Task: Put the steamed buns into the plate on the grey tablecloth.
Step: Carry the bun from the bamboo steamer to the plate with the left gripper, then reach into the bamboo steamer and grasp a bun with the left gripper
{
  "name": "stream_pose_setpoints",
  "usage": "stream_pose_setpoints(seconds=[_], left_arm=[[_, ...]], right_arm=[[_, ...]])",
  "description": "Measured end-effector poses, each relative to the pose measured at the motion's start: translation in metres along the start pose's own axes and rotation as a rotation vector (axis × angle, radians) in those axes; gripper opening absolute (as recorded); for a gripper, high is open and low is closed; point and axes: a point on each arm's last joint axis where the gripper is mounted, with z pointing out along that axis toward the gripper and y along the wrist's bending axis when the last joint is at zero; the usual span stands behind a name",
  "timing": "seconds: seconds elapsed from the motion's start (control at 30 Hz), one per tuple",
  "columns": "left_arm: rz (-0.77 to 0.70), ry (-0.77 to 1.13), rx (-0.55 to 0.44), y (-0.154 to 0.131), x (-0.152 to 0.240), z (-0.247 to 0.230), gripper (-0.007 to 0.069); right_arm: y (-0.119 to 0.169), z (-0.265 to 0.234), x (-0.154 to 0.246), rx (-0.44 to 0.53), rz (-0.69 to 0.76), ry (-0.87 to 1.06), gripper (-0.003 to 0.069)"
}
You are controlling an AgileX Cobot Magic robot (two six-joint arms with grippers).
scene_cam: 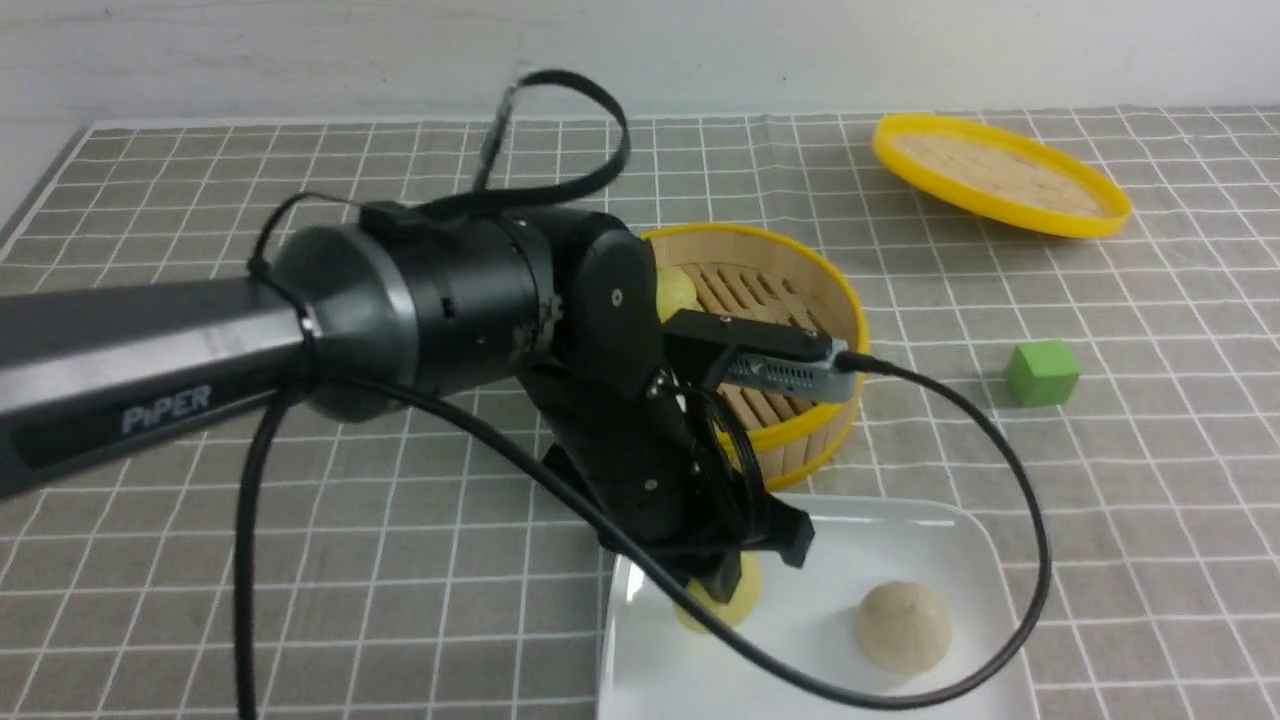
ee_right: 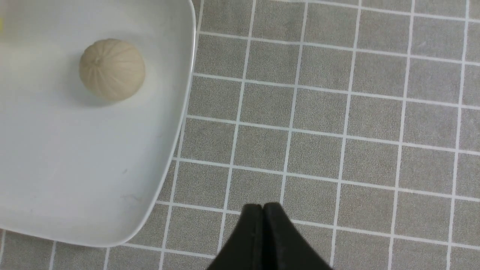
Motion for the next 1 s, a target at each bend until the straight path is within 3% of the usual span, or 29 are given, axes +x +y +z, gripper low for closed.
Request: stream_pose_setpoints(seconds=[0.2, 0.3, 0.4, 0.6, 0.8, 1.0], left_arm=[[-0.029, -0.059, 0.001, -0.001, -0.010, -0.002, 0.0443], [-0.089, -0.150, 0.006, 0.002, -0.034, -0.025, 0.0489], [-0.147, -0.229, 0.001, 0.012, -0.057, -0.044, 0.0497], [-0.274, -0.367, -0.046, 0.071, -0.126, -0.067, 0.0498], [-0.265, -0.374, -0.106, 0.097, -0.161, -0.029, 0.0498], [-0.255, -0.326, -0.148, 0.109, -0.166, 0.008, 0.0479]], right_arm=[[0.000, 0.000, 0.000, 0.002, -0.001, -0.001, -0.0006], [0.000, 0.000, 0.000, 0.003, -0.001, -0.001, -0.0006], [0.000, 0.000, 0.000, 0.005, -0.004, -0.001, -0.0002], [0.000, 0.000, 0.000, 0.005, -0.020, -0.001, 0.0000], [0.000, 0.000, 0.000, 0.005, -0.021, -0.002, 0.0002], [0.000, 0.000, 0.000, 0.005, -0.022, -0.002, 0.0006]])
